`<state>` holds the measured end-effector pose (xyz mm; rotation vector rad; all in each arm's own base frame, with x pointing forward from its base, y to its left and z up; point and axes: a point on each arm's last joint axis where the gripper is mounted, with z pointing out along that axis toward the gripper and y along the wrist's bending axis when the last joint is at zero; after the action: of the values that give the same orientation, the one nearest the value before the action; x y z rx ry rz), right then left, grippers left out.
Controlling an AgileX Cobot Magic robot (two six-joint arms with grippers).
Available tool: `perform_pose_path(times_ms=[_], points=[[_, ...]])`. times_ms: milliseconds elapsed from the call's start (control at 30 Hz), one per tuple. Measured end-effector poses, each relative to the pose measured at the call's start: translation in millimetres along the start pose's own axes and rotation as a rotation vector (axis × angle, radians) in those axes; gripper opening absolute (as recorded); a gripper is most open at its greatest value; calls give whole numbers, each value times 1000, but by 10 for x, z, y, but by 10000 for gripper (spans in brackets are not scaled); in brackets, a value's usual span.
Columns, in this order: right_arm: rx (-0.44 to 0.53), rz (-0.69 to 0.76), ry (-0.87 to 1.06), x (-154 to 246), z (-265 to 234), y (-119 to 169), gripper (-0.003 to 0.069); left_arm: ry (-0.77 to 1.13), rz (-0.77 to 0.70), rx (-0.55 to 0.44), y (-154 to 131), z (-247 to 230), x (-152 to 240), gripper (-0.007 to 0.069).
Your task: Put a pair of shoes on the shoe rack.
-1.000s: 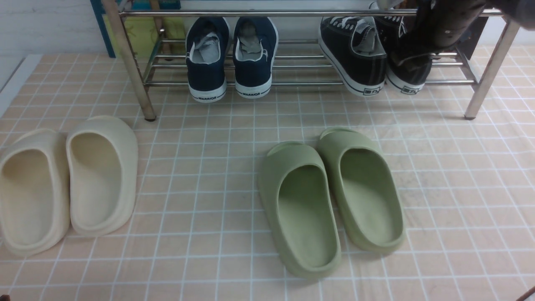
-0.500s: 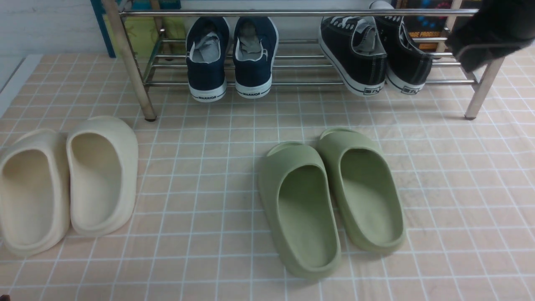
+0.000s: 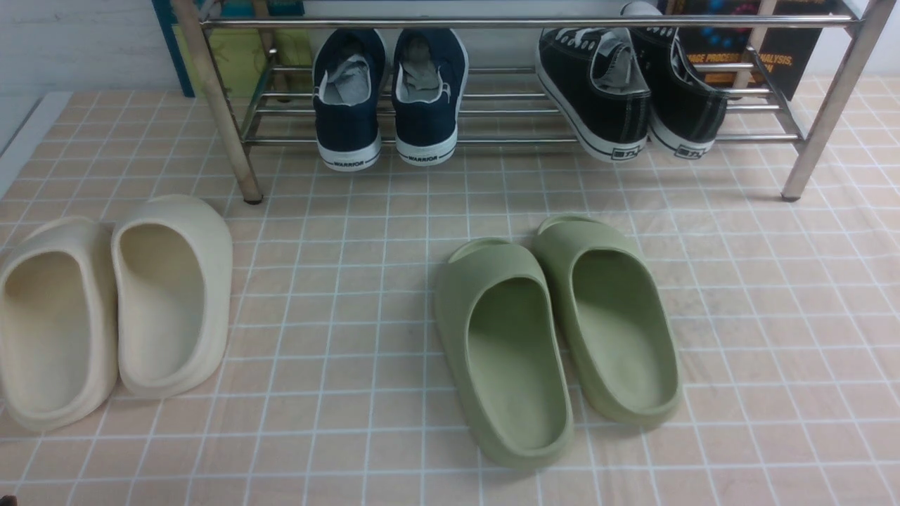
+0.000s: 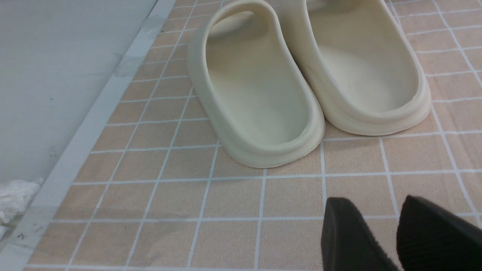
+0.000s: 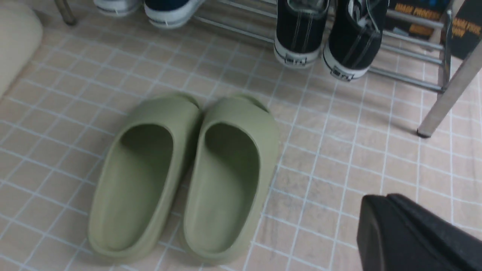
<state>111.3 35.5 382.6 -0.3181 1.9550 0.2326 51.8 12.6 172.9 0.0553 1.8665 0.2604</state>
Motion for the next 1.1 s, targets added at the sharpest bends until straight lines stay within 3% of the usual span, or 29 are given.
perform_pose_path(times_ms=[367,733,833,1100], points=[[9,-1,-254,765,-490,63,-15,0,0,0,0,0,0,239],[58,-13,-317,1084,-534,33,-17,0,0,0,0,0,0,239],[89,23,-313,1201,-399,-10,-20,0,0,0,0,0,0,239],[295,260,-201,1818,42,-192,-20,0,0,0,0,0,0,239]])
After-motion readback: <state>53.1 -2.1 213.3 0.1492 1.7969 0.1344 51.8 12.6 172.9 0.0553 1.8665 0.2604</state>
